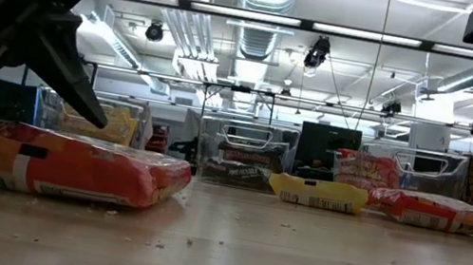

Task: Sort Maruchan noodles
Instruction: Put the orange noodle pack into the right transparent bin

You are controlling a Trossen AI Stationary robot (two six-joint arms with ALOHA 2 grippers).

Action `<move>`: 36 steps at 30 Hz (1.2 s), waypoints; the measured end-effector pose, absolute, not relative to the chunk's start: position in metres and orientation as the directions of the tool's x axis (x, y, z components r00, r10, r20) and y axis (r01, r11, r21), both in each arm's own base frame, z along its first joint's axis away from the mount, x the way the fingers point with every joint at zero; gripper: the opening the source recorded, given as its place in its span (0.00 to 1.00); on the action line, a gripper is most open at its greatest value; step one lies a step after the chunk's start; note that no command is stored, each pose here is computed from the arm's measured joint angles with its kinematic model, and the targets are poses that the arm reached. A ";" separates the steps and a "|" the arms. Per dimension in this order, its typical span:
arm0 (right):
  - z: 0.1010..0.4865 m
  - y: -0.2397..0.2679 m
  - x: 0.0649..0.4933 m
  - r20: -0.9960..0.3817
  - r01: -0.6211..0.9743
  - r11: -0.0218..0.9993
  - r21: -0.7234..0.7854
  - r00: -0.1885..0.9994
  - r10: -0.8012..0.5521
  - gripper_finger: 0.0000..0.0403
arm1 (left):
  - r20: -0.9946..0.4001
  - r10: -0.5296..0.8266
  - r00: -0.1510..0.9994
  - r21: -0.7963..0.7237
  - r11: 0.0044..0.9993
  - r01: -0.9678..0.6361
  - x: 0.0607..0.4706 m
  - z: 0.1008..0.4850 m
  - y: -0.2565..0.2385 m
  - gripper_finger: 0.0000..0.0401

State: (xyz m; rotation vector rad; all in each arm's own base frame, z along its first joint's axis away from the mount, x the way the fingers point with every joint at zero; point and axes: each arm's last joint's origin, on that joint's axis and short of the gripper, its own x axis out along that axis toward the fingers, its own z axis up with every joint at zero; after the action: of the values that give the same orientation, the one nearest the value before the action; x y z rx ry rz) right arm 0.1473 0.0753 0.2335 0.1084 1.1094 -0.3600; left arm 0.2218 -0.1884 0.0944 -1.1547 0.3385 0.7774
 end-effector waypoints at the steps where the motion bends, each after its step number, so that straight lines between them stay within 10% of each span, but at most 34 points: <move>1: 0.234 0.075 0.147 -0.890 0.337 0.937 -0.092 0.394 -0.230 0.68 | -0.611 0.375 0.697 -0.688 0.184 -0.702 0.222 0.094 -0.188 0.78; 17: 0.234 0.075 0.147 -0.890 0.337 0.937 -0.092 0.394 -0.229 0.68 | -0.613 0.368 0.699 -0.670 0.227 -0.707 0.225 0.094 -0.187 0.77; 36: 0.233 0.075 0.147 -0.890 0.317 0.943 -0.103 0.394 -0.230 0.68 | -0.619 0.329 0.713 -0.652 0.291 -0.700 0.233 0.096 -0.187 0.54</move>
State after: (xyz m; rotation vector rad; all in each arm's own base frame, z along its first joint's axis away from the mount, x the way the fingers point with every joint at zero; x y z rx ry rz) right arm 0.1474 0.0753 0.2335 0.0876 1.1132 -0.3470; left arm 0.2326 -0.1873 0.0959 -1.0716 0.4039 0.7111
